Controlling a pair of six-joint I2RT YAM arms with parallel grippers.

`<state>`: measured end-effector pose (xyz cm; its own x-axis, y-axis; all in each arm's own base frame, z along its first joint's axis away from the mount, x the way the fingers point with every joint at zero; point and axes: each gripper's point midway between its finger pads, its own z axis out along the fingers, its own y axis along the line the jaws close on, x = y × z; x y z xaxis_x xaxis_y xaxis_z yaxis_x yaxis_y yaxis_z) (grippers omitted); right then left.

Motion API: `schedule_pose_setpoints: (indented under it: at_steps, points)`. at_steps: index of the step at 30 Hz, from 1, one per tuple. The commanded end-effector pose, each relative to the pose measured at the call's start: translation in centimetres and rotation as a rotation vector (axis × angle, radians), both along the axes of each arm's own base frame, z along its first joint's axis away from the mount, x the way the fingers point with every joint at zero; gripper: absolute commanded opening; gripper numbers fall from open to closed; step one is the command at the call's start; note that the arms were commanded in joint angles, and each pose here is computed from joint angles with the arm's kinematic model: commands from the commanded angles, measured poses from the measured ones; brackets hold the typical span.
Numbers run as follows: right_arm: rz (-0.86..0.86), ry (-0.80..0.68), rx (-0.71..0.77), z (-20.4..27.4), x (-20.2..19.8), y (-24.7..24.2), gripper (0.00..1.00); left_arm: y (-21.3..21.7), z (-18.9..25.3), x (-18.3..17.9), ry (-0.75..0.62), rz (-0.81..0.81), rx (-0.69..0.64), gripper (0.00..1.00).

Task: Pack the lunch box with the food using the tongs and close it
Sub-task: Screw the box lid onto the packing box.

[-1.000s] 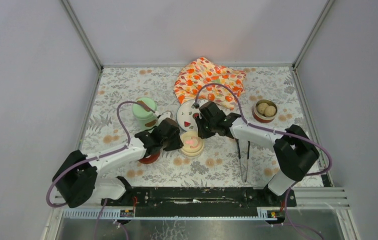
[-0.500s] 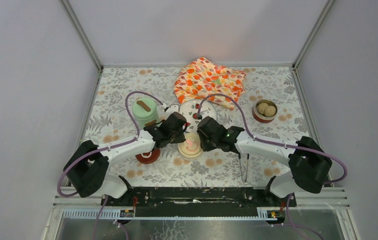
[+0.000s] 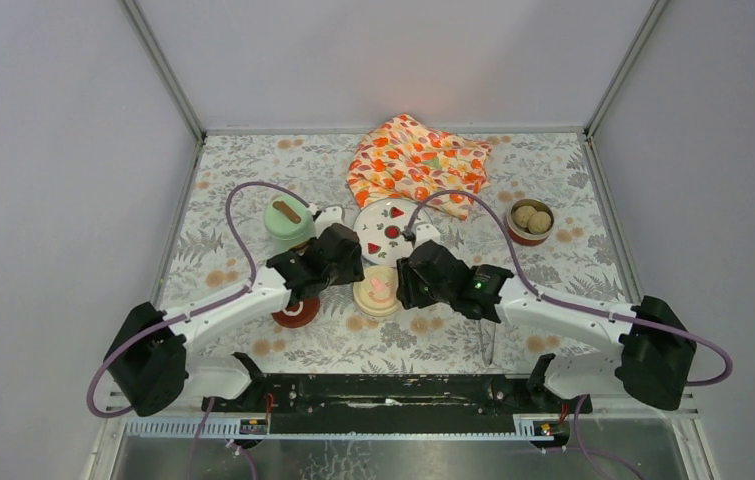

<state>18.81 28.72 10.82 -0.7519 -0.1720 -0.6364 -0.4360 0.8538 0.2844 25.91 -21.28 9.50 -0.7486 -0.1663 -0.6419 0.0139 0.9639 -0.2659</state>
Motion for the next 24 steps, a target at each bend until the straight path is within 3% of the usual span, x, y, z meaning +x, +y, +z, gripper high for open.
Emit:
schedule_pose_setpoints:
  at_steps: [1, 5, 12, 17, 24]
  points:
    - [-0.101, -0.117, -0.016, 1.1, 2.6, -2.3, 0.49, 0.4, 1.4, -1.5, 0.041, 0.004, 0.002, 0.59]
    - [-0.151, -0.192, 0.004, 1.4, 3.3, -4.2, 0.52, -0.2, 1.3, -3.0, 0.118, -0.032, -0.013, 0.51]
    - [-0.152, -0.24, 0.078, 0.6, 2.8, -4.9, 0.66, -0.2, 1.4, -4.5, 0.216, -0.066, 0.024, 0.32]
    - [-0.154, -0.273, 0.125, 0.3, 2.9, -4.8, 0.78, -1.2, 1.6, -4.7, 0.275, -0.109, 0.035, 0.12]
    - [-0.22, -0.347, 0.129, 0.4, 3.3, -6.8, 0.95, -2.2, 2.5, -4.1, 0.309, -0.14, 0.065, 0.04]
